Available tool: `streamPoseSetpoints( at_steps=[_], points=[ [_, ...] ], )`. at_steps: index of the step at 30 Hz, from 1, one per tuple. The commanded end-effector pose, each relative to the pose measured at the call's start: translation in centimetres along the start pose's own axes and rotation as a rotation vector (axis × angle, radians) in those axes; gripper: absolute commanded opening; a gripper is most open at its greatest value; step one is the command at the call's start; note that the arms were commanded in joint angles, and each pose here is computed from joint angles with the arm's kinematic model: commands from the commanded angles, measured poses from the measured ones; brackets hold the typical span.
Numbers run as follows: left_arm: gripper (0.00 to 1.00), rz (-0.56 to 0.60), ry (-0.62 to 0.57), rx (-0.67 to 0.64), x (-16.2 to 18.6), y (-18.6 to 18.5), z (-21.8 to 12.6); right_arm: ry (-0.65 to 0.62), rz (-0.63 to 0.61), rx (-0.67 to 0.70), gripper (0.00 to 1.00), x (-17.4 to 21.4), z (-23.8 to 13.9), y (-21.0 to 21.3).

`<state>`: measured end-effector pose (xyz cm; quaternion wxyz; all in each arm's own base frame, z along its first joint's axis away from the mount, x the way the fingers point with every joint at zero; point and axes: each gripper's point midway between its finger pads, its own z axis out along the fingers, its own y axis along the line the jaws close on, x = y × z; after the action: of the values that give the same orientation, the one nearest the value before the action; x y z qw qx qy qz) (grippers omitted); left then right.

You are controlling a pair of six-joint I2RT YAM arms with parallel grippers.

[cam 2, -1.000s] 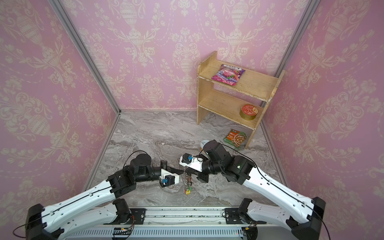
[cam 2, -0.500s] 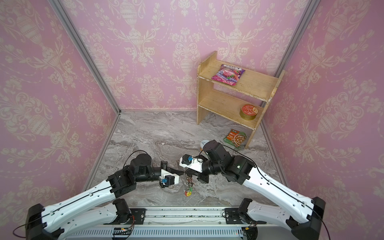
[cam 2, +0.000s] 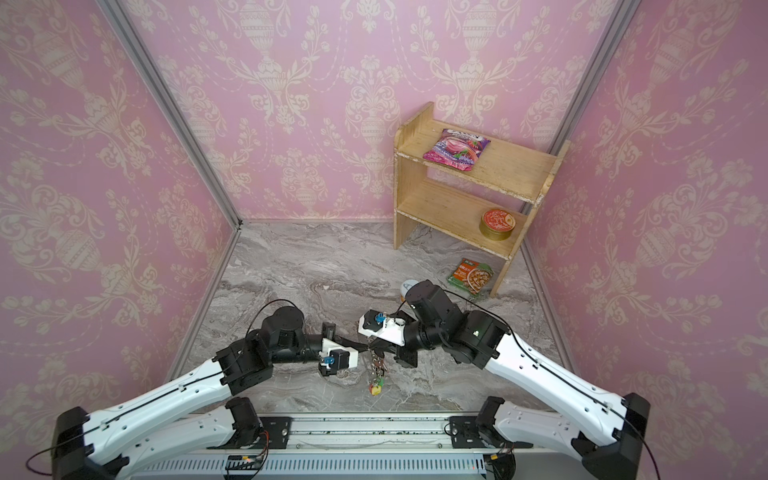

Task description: Put the keys on the keyring

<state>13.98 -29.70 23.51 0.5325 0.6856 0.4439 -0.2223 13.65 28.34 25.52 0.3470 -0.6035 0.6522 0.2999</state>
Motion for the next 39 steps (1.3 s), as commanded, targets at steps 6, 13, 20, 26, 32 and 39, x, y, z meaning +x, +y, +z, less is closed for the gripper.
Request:
streamPoseSetpoints(
  at_steps=[6,13,20,26,32,39],
  points=[
    [0.00,-0.019,-0.043,-0.055,-1.8,2.4,-0.5,-0.003,-0.015,-0.051,0.00,-0.1,-0.7,1.4],
    [0.00,-0.031,-0.047,-0.054,-1.8,2.6,-0.5,0.010,-0.008,-0.072,0.00,0.3,-0.4,1.7],
    [0.00,-0.030,-0.055,-0.052,-1.9,2.5,-0.7,0.000,-0.020,0.050,0.00,0.1,-0.9,-0.1],
    [0.00,-0.024,-0.064,-0.049,-2.1,2.4,-0.8,-0.044,-0.021,0.152,0.00,-0.5,-1.7,-1.5],
    [0.00,-0.020,-0.071,-0.050,-2.4,2.4,-0.9,-0.028,-0.008,0.135,0.00,-0.4,-1.0,-1.6],
    [0.00,-0.019,-0.072,-0.053,-2.5,2.5,-1.0,-0.020,-0.005,0.082,0.00,-0.3,-0.6,-0.9]
  ],
)
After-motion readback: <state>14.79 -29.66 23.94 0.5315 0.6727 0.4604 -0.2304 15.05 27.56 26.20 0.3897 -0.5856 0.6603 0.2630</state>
